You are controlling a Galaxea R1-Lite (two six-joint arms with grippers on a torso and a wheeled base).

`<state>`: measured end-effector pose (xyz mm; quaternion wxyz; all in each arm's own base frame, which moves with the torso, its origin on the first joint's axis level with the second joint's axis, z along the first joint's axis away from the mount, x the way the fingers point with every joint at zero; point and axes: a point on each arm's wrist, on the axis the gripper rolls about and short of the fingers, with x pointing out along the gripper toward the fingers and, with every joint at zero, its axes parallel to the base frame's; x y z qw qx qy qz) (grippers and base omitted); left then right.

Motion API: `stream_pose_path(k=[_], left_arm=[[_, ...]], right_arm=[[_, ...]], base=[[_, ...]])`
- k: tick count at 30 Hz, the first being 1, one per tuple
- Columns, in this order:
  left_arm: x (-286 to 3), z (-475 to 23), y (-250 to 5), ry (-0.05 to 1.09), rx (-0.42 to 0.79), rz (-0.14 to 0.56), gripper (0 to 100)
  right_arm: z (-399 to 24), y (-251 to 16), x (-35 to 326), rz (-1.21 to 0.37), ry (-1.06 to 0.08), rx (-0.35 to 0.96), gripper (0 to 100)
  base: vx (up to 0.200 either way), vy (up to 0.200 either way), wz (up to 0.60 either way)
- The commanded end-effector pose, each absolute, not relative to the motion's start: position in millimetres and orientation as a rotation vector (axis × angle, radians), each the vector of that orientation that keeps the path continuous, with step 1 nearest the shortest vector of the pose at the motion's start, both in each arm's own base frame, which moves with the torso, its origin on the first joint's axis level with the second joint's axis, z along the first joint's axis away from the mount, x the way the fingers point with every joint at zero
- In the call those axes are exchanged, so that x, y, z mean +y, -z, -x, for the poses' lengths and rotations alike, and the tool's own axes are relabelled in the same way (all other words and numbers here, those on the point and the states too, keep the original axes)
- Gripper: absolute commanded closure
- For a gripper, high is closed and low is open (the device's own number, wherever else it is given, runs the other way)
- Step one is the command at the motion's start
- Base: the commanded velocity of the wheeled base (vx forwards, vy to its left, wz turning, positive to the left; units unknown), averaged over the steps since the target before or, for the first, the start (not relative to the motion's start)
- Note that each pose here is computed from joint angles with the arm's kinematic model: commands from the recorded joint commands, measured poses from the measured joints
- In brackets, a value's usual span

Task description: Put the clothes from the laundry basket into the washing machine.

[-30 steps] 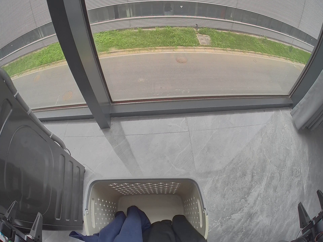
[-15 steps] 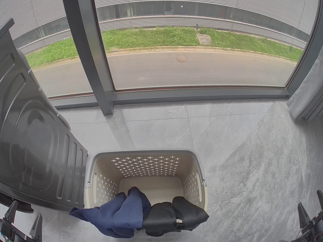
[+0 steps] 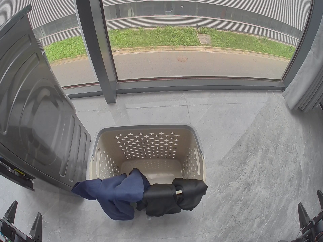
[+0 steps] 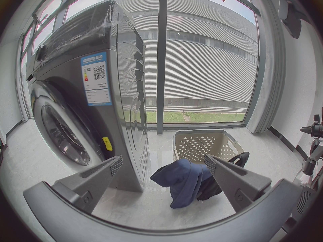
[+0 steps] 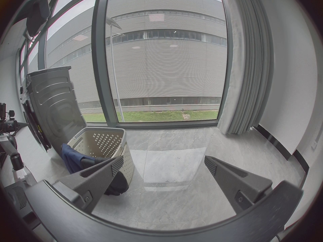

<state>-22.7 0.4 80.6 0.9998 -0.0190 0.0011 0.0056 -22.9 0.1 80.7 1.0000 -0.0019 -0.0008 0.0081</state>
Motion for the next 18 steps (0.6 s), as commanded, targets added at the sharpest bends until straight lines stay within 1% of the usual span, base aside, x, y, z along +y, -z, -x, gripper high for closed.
stream_pose_path(k=[1, 18], left_arm=[[0.3, 22.7, -76.3, -0.012, 0.003, 0.038, 0], [0.3, 22.7, -76.3, -0.012, 0.003, 0.038, 0]], right_arm=[[22.8, -75.5, 0.1, 0.005, -0.017, 0.0, 0], [22.8, -75.5, 0.1, 0.005, -0.017, 0.0, 0]], base=[[-0.2, 0.0, 0.0], [-0.2, 0.0, 0.0]])
